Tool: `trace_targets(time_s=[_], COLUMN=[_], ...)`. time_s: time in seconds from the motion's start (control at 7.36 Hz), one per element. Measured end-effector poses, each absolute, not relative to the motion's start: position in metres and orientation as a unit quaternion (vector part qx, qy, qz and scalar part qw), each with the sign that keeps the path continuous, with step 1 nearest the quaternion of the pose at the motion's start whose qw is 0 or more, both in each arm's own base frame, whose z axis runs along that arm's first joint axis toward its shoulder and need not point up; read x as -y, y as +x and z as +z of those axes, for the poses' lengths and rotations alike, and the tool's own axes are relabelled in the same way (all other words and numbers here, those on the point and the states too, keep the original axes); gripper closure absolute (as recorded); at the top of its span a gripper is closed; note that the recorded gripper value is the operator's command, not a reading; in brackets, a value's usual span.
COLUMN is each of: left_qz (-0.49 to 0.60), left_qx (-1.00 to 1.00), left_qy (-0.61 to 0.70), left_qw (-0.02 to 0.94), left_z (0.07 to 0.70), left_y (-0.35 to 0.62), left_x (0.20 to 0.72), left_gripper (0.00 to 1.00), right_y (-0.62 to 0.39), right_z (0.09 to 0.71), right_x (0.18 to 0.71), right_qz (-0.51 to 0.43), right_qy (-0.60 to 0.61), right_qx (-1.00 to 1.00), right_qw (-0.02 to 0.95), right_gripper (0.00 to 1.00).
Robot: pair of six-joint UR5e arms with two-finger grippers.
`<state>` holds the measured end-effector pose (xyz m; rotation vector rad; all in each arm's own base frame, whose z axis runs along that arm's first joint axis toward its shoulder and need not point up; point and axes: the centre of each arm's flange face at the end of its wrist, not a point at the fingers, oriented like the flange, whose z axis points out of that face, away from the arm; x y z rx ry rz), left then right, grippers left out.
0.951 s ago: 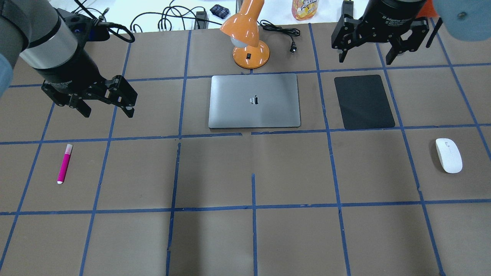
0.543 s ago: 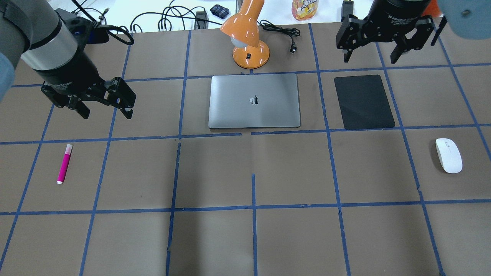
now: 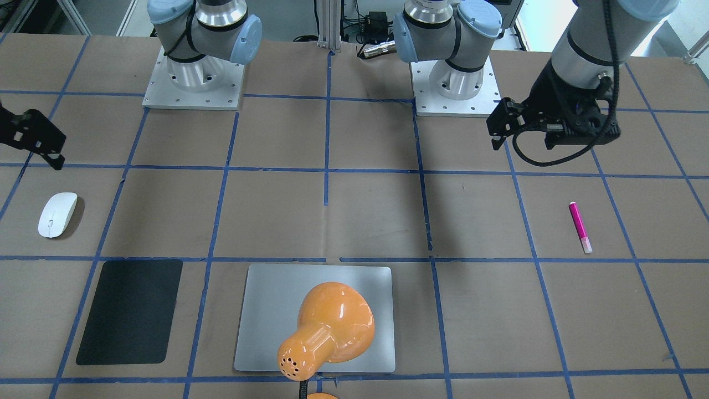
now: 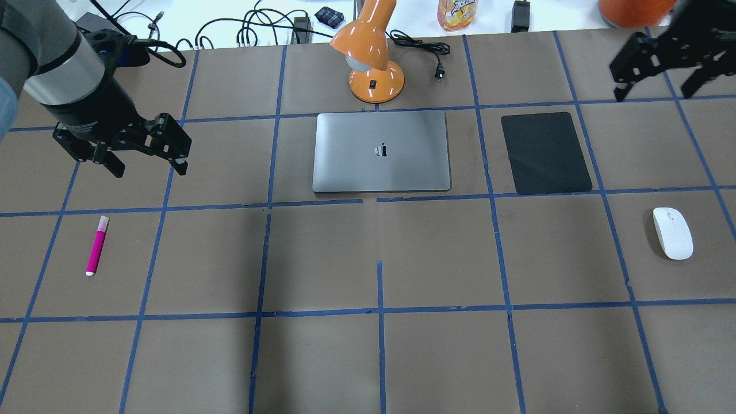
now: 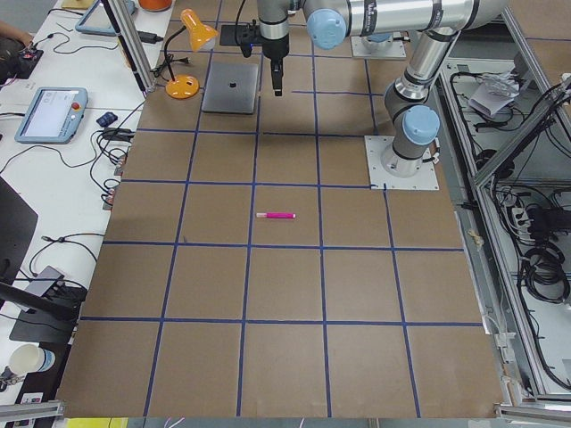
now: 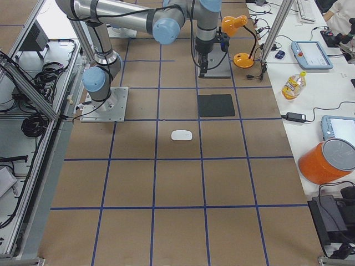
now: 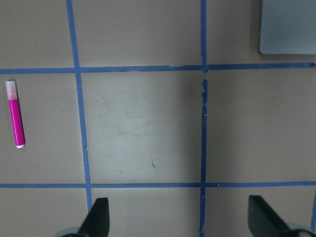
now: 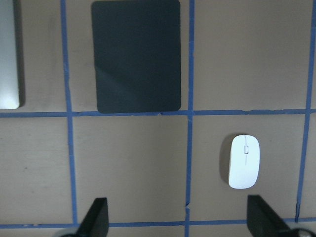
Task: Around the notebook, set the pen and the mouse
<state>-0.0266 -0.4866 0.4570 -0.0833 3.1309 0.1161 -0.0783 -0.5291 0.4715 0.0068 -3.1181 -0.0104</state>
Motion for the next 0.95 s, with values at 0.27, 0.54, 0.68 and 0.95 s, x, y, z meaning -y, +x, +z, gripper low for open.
trace_targets(time_s=[0.27,0.54,0.68,0.95], left_qz=[0.043,0.044,0.035,0.016], left_qx=[-0.998,-0.997,-0.998,-1.000], left_qy=[-0.034,-0.058,-0.052,-0.023], left_qw=[-0.004,-0.010,-0.007,0.004], left_z=[0.427,0.386,0.364,0.312], left_y=[0.055,0.129,0.159,0.190], left_x=[0.496,0.492,0.490,0.491], left_gripper=[0.00,0.00,0.00,0.00], right_y=[-0.155,-0.189,-0.191,-0.192], right_z=[0.425,0.363,0.330,0.265], right_x=[0.507,0.484,0.474,0.456], right_qz=[-0.018,-0.012,-0.003,0.013], right_qy=[-0.031,-0.033,-0.021,0.003], right_qx=[0.999,0.999,1.000,0.999], right_qw=[0.005,0.009,0.018,0.031], right_gripper=[0.00,0.00,0.00,0.00])
